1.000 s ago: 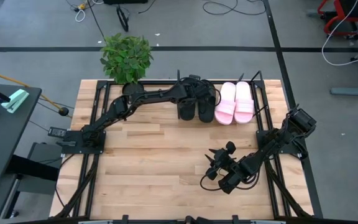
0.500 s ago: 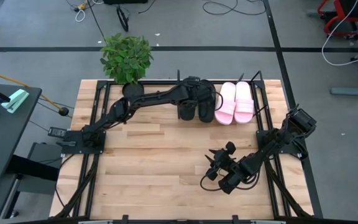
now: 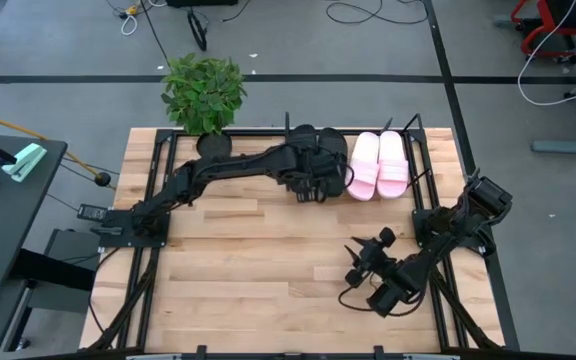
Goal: Pick and place slides into the shelf
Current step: Return to Home Position
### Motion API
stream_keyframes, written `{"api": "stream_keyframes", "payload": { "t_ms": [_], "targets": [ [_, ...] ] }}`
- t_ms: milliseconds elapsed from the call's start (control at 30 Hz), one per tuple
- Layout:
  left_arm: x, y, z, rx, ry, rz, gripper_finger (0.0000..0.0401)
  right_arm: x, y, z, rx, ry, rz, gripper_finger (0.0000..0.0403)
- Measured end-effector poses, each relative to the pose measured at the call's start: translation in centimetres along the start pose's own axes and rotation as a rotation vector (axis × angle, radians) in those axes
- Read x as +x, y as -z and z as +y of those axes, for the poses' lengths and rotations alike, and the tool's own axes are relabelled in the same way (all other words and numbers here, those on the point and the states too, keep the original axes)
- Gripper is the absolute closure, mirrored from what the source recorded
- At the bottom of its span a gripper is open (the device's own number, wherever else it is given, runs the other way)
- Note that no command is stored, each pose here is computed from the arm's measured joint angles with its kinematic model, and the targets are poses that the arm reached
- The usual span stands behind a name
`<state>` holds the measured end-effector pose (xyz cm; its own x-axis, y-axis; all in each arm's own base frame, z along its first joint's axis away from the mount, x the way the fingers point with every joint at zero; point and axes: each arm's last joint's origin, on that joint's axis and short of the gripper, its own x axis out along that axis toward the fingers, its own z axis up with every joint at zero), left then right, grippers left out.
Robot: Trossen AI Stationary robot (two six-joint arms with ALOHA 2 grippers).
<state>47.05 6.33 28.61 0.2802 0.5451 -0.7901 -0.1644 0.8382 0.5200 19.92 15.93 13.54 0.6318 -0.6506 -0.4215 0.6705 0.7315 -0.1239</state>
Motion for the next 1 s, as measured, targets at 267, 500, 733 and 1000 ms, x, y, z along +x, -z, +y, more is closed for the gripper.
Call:
{"api": "stream_keyframes", "payload": {
  "t_ms": [267,500,733,1000],
  "targets": [
    [-3.8,0.2,-5.4,0.04,-0.012,-0.015,0.0228,-0.2,-0.4,-0.8,-0.037,0.053,-0.038,0.0251],
    [-5.3,1.9,-10.1,0.047,-0.227,-0.003,0.0238,-0.3,-0.6,-1.4,-0.047,0.084,-0.096,0.0252],
    [-3.6,5.0,-13.7,-0.062,-0.51,-0.06,0.0247,-0.5,-1.0,-3.0,0.015,0.143,-0.13,0.0272],
    [-5.8,10.2,-13.7,-0.243,-0.565,-0.173,0.027,-0.5,-1.3,-3.5,0.048,0.156,-0.169,0.0319]
  ]
}}
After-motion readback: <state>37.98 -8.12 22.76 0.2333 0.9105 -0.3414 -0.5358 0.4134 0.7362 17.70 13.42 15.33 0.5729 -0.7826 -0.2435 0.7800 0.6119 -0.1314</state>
